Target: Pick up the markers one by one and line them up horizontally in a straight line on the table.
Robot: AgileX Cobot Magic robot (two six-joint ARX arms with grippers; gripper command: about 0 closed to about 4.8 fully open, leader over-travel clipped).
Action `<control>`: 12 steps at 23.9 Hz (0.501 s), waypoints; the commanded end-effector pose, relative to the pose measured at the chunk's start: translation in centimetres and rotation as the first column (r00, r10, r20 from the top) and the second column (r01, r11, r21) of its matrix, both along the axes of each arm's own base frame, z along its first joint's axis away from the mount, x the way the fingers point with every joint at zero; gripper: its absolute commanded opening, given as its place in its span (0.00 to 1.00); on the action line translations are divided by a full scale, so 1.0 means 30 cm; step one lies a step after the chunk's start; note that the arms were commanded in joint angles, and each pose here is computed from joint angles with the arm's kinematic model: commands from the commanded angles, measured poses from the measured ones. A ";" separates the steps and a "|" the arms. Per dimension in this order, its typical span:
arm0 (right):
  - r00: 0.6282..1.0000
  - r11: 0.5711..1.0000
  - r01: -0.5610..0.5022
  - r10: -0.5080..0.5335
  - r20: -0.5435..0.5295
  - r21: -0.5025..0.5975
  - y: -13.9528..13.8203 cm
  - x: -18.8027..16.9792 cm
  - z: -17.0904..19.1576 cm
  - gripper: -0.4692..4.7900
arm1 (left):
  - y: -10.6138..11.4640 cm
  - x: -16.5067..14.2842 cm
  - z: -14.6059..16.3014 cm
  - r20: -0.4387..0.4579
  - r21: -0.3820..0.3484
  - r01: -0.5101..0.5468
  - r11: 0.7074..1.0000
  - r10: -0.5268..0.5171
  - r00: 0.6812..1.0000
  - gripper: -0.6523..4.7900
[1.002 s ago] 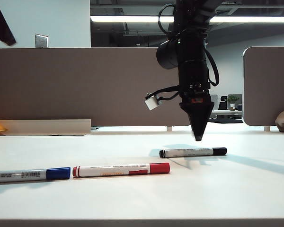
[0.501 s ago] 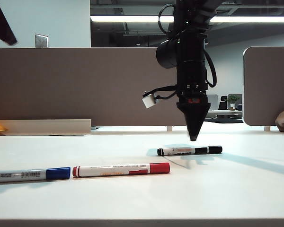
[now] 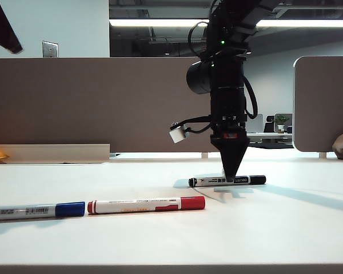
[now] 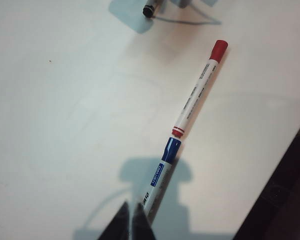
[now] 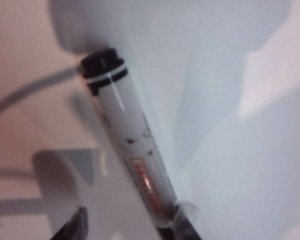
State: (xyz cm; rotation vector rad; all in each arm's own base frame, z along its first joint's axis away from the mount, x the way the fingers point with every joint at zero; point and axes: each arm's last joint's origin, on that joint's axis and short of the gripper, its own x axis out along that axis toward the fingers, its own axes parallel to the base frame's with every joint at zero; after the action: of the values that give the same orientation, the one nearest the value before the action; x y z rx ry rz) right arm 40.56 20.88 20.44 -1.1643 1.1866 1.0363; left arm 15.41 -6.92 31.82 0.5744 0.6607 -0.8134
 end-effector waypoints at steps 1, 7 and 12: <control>1.000 1.000 -0.002 0.001 0.012 0.015 0.001 0.009 -0.004 0.51 | -0.001 0.000 0.006 0.016 -0.010 0.004 1.000 -0.004 1.000 0.15; 1.000 1.000 0.007 -0.007 0.015 0.016 -0.008 0.018 -0.010 0.51 | -0.002 0.004 0.010 0.034 -0.018 0.004 1.000 -0.004 0.999 0.15; 1.000 1.000 0.008 -0.008 0.009 0.014 -0.009 0.019 -0.016 0.48 | -0.002 0.005 0.010 0.034 -0.018 0.004 1.000 -0.003 0.999 0.15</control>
State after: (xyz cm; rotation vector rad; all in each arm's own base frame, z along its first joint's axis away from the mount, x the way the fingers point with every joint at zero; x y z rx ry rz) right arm 41.13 20.53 19.94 -1.1527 1.1791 1.0246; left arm 15.55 -6.98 31.96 0.5742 0.6388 -0.8088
